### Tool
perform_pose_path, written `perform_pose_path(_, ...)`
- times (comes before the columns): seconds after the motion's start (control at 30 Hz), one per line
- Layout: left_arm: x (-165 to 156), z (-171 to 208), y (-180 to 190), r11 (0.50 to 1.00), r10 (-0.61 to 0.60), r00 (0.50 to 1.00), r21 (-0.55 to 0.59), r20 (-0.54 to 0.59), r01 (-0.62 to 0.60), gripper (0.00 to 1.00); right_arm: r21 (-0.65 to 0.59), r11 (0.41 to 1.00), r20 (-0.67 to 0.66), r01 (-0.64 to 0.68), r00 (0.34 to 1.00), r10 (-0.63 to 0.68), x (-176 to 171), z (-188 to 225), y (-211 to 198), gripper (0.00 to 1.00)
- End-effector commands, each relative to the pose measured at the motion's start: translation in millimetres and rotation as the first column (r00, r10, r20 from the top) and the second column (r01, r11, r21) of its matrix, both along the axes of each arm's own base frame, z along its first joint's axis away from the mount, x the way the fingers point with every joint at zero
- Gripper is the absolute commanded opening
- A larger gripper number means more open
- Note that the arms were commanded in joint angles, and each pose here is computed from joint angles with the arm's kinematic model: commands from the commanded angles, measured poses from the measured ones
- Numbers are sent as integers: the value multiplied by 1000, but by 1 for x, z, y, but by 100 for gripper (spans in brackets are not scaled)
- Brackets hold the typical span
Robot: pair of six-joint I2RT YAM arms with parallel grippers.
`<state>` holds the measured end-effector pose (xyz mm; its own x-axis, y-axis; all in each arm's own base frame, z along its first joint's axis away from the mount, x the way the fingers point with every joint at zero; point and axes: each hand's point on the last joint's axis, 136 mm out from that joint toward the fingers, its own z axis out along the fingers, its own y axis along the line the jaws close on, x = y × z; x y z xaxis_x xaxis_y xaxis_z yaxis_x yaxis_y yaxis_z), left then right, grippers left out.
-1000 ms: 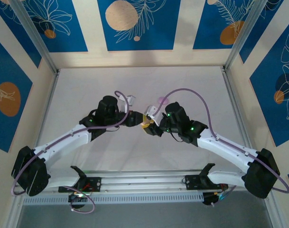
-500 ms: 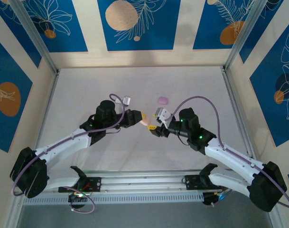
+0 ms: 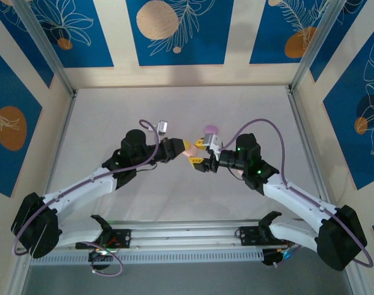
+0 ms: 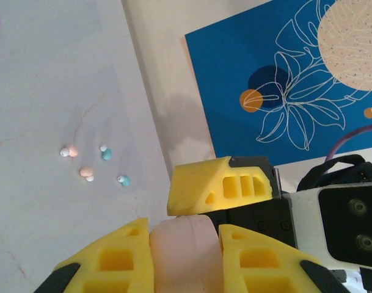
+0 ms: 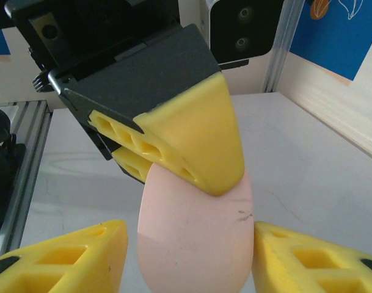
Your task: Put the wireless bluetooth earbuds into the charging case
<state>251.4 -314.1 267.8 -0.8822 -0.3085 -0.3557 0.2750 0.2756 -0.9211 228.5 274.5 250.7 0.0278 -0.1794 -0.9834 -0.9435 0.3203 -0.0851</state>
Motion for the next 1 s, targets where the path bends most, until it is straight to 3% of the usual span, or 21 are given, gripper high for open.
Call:
perform_pose_path(0.0, -8, 20, -1, 998, -17, 999, -58, 49, 20, 7, 51, 998, 31, -22, 999, 20, 2, 25, 3, 54)
perform_pose_path(0.3, -10, 24, -2, 997, -23, 997, -71, 67, 28, 14, 59, 997, -6, -49, 999, 49, -1, 29, 0, 36)
perform_pose_path(0.4, -11, 30, -2, 996, -27, 994, -82, 103, 36, 28, 66, 995, -38, -72, 997, 75, -3, 30, -2, 33)
perform_pose_path(0.47, -11, 35, -1, 995, -27, 989, -90, 144, 40, 44, 74, 992, -66, -101, 992, 106, -7, 33, -3, 31)
perform_pose_path(0.57, -16, 44, 1, 996, -38, 959, -65, 280, 58, 56, 88, 982, -113, -169, 977, 178, -17, 40, -4, 30)
perform_pose_path(0.67, -28, 57, 2, 994, -92, 876, -11, 473, 111, 60, 102, 965, -153, -240, 955, 254, -27, 47, -6, 30)
perform_pose_path(0.73, -42, 62, 0, 984, -168, 772, 51, 614, 173, 61, 116, 952, -181, -284, 936, 302, -33, 52, -9, 30)
perform_pose_path(0.97, -62, 50, -2, 936, -351, 521, 276, 778, 220, 59, 138, 924, -217, -357, 899, 380, -40, 65, -14, 30)
